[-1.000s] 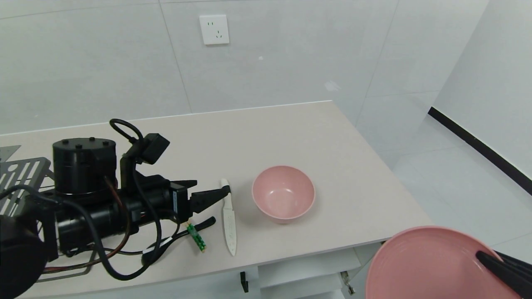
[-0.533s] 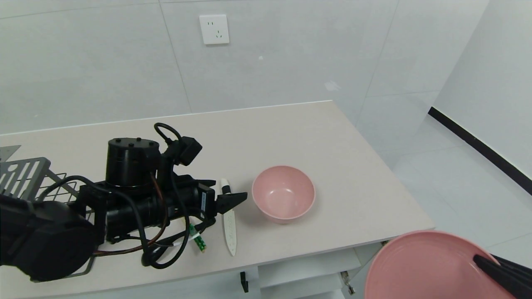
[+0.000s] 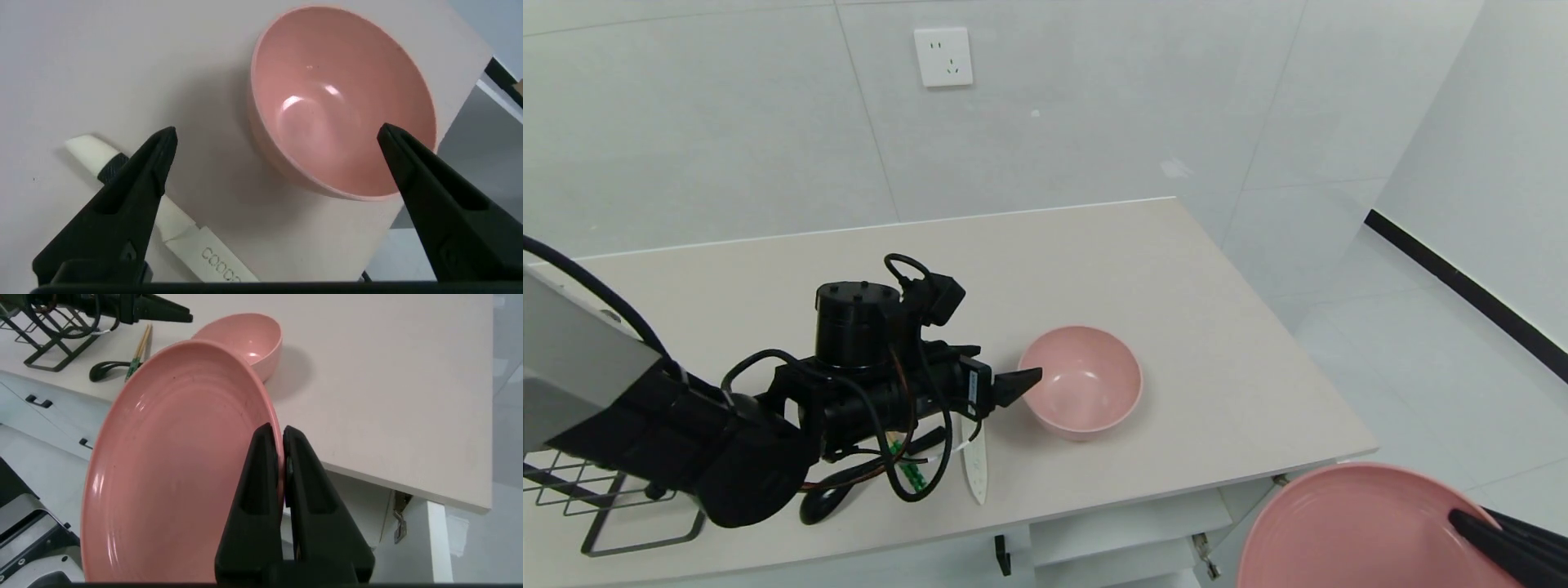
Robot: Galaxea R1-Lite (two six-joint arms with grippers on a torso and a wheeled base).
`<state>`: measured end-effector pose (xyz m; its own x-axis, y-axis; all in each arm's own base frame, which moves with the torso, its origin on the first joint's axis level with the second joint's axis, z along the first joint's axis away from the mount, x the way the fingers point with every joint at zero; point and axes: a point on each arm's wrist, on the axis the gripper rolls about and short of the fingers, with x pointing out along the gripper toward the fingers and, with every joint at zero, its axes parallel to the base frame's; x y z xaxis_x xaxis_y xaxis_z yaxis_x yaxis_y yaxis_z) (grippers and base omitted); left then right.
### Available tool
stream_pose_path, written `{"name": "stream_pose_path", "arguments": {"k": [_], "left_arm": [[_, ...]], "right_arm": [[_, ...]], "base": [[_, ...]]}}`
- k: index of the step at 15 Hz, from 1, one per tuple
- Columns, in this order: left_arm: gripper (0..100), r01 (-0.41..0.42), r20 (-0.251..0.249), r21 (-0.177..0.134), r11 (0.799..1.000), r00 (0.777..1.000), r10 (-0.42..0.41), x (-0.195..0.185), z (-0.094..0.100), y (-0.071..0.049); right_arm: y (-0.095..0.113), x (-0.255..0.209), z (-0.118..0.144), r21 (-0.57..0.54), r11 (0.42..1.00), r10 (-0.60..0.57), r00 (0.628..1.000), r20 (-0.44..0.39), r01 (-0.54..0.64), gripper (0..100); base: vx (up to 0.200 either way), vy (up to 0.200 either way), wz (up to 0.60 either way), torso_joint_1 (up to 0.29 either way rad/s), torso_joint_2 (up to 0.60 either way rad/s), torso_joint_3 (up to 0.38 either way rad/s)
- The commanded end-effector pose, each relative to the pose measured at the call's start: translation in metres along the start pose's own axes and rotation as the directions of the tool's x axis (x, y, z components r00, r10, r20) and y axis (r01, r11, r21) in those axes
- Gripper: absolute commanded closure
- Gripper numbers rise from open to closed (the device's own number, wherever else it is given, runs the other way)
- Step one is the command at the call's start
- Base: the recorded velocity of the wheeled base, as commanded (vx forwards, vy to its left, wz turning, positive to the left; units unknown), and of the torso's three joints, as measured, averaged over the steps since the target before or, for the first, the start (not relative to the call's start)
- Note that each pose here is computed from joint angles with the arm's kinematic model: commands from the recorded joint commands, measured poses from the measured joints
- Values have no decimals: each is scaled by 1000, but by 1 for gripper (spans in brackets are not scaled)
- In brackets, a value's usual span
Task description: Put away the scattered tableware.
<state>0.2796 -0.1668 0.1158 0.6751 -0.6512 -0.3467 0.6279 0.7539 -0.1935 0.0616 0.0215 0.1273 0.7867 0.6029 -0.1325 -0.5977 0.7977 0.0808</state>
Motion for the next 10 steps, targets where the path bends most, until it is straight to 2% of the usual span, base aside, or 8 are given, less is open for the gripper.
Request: {"name": "stream_pose_path", "arguments": {"k": [1, 3, 5, 7, 10], "left_arm": [[0, -4, -8, -2, 1000, 1000, 4, 1, -2, 1], [0, -2, -26, 6, 1000, 1000, 2, 5, -6, 2], [0, 2, -19, 29, 1000, 1000, -2, 11, -3, 2], [0, 6, -14, 31, 999, 1000, -5, 19, 6, 2], [0, 22, -54, 29, 999, 998, -21, 35, 7, -3]], "right_arm": [[0, 0, 0, 1, 1000, 1, 1000, -1, -1, 100], [0, 0, -1, 5, 1000, 2, 1000, -11, -2, 100], [0, 0, -1, 5, 1000, 2, 1000, -11, -2, 100], [0, 0, -2, 11, 1000, 2, 1000, -22, -2, 100], [0, 0, -3, 11, 1000, 1, 1000, -22, -1, 100]], "base": [[0, 0, 0, 0, 0, 0], [0, 0, 0, 0, 0, 0], [0, 0, 0, 0, 0, 0], [0, 0, 0, 0, 0, 0], [0, 0, 0, 0, 0, 0]]}}
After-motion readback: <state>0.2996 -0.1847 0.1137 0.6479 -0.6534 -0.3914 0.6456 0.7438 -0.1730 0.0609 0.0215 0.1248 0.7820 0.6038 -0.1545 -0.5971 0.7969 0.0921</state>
